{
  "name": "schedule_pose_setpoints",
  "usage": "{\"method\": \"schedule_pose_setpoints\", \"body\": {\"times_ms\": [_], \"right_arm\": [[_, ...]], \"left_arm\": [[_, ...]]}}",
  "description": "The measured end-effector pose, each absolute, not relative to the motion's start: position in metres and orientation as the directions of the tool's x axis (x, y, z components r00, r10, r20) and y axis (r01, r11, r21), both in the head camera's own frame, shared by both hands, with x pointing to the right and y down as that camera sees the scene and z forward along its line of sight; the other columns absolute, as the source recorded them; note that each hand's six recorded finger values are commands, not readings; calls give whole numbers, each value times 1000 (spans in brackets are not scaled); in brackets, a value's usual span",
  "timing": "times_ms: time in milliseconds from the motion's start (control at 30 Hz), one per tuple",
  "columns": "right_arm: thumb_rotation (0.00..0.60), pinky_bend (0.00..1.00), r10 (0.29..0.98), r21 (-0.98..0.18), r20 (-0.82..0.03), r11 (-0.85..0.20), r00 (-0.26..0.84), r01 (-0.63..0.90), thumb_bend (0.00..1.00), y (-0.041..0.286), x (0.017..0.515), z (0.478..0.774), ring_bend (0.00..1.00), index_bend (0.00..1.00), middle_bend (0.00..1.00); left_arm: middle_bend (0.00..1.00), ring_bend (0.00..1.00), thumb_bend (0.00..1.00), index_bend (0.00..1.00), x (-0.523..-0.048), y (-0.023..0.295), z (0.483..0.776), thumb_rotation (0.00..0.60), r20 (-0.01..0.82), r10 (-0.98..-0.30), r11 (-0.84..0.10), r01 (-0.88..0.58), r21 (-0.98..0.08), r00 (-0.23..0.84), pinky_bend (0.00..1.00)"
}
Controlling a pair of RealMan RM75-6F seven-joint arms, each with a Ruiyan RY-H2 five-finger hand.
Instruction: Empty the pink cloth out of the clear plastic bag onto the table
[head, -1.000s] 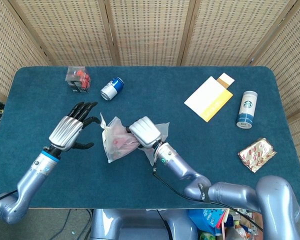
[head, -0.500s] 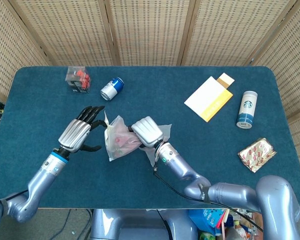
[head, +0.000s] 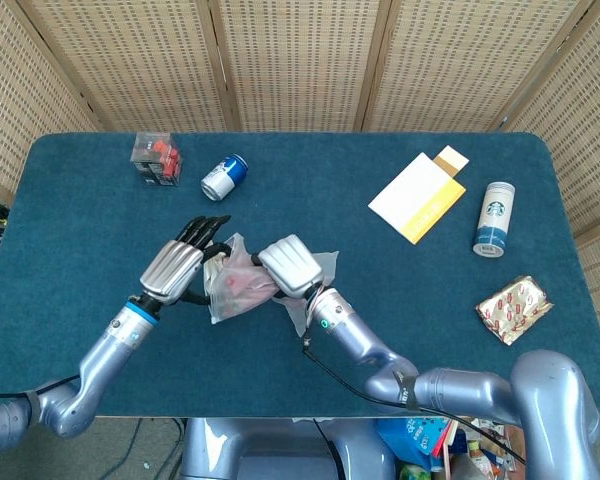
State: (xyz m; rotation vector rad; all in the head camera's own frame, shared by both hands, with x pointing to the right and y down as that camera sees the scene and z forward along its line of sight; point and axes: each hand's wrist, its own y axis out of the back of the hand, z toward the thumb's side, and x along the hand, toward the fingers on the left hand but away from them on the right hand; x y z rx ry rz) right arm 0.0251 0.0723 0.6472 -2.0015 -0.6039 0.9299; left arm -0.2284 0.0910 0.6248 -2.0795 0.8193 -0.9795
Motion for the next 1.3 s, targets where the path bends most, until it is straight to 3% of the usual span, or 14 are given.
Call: {"method": "schedule_pose_setpoints", "body": {"times_ms": [500,767,1000,1100,1167,1300], "right_arm": [[600,679,692,-807,-403,-578,599,124,601,73,23,645,594,642,714],[600,679,690,-800,-419,-588,590,121,601,70,30,646,594,642,712],[600,679,693,-806,-430,-583,578,100,601,67,40,650,593,642,674],[600,591,686,-804,-442,-588,578,83,601,66,45,652,525,588,556],[600,436,681,-803,-450,-592,578,72,585,67,49,654,382,445,387],[600,186,674,-797,-466,-601,573,58,399,66,56,657,85,163,63]], "left_arm": [[0,0,147,357,-207,96,635,600,375,-758,-568,-259,-781,534,0],[0,0,396,663,-194,96,644,600,374,-756,-571,-263,-778,537,0],[0,0,420,709,-184,96,653,600,388,-753,-585,-270,-765,531,0],[0,0,424,711,-179,95,657,600,396,-753,-596,-287,-750,525,0],[0,0,424,711,-175,95,661,600,404,-749,-604,-291,-742,525,0],[0,0,423,712,-170,96,665,600,418,-742,-622,-305,-721,525,0]]}}
